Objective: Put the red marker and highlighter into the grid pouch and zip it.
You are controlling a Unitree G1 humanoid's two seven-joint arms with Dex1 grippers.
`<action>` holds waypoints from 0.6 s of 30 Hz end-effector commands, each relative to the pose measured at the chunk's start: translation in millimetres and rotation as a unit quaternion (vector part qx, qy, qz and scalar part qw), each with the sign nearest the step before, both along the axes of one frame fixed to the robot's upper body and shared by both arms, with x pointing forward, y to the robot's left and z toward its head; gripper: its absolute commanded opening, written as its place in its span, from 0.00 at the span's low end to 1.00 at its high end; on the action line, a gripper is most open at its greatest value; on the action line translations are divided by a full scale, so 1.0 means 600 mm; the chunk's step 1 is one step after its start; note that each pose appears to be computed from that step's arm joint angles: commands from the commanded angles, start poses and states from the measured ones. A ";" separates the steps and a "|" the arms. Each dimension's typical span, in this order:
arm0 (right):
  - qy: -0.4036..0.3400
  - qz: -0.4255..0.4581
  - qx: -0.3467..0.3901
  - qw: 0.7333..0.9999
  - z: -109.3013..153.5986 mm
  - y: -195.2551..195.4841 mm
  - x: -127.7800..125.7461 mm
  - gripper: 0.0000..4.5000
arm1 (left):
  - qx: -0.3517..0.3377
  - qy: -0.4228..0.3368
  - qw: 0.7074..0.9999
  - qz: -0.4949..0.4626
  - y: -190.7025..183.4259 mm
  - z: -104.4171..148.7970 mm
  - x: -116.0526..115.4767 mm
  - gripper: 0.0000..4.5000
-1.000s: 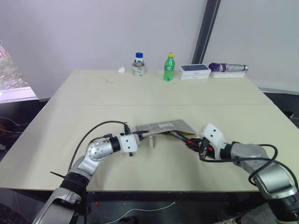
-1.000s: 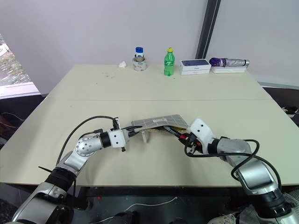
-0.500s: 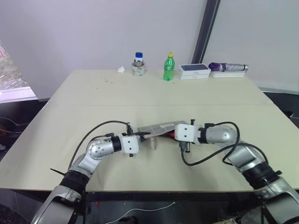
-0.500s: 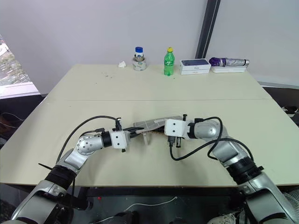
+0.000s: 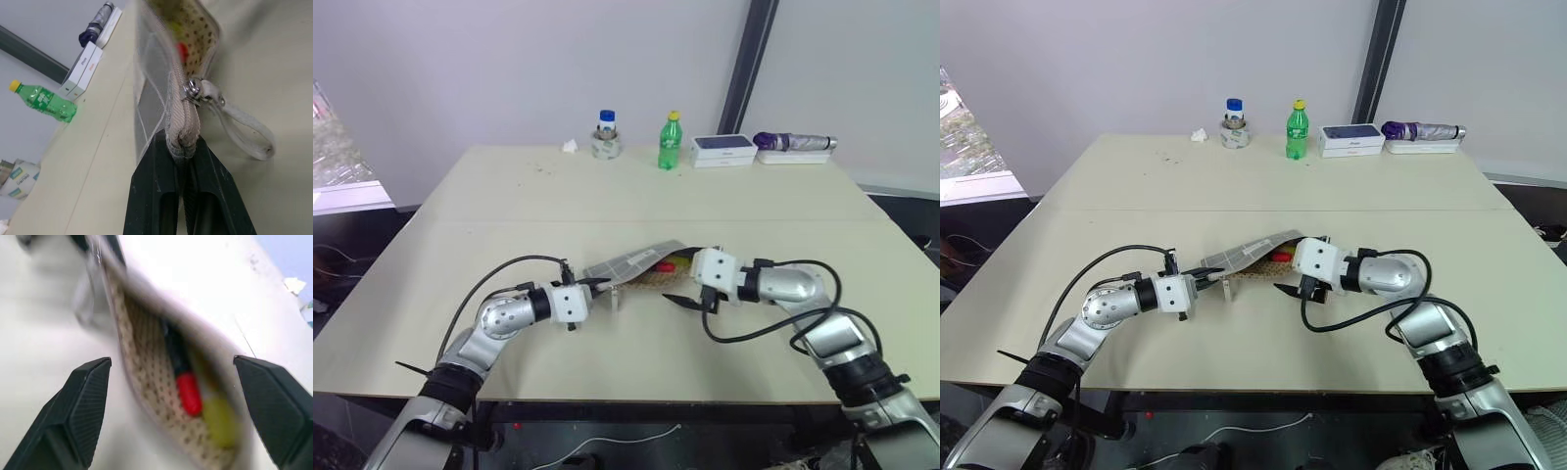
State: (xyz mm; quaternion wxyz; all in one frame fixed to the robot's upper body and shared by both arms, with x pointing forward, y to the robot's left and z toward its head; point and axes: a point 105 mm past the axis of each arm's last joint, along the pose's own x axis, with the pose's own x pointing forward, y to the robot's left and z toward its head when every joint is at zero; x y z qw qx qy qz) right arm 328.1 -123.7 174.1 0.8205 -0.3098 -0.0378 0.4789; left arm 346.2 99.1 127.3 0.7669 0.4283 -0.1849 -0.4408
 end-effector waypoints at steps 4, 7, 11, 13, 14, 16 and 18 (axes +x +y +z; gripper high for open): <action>0.118 0.000 0.122 0.986 0.004 0.000 -0.052 0.95 | -0.025 -0.021 0.999 0.001 -0.015 0.026 0.006 0.00; 0.206 -0.012 0.150 0.967 -0.047 0.029 -0.074 0.95 | -0.016 -0.017 1.000 -0.014 -0.029 0.022 0.002 0.00; 0.269 -0.060 0.157 0.948 -0.103 0.050 -0.074 0.95 | -0.003 -0.031 0.999 -0.024 -0.042 0.025 0.003 0.00; 0.265 -0.072 0.172 0.946 -0.104 0.062 -0.063 0.95 | -0.003 -0.035 0.999 -0.026 -0.045 0.030 0.006 0.00; 0.270 -0.088 0.205 0.937 -0.099 0.068 -0.048 0.95 | -0.003 -0.037 0.999 -0.028 -0.047 0.033 0.006 0.00; 0.270 -0.111 0.232 0.928 -0.096 0.079 -0.024 0.95 | -0.001 -0.042 0.999 -0.032 -0.050 0.038 0.007 0.00; 0.276 -0.095 0.254 0.922 -0.085 0.112 -0.013 0.95 | 0.003 -0.046 0.998 -0.033 -0.050 0.042 0.008 0.00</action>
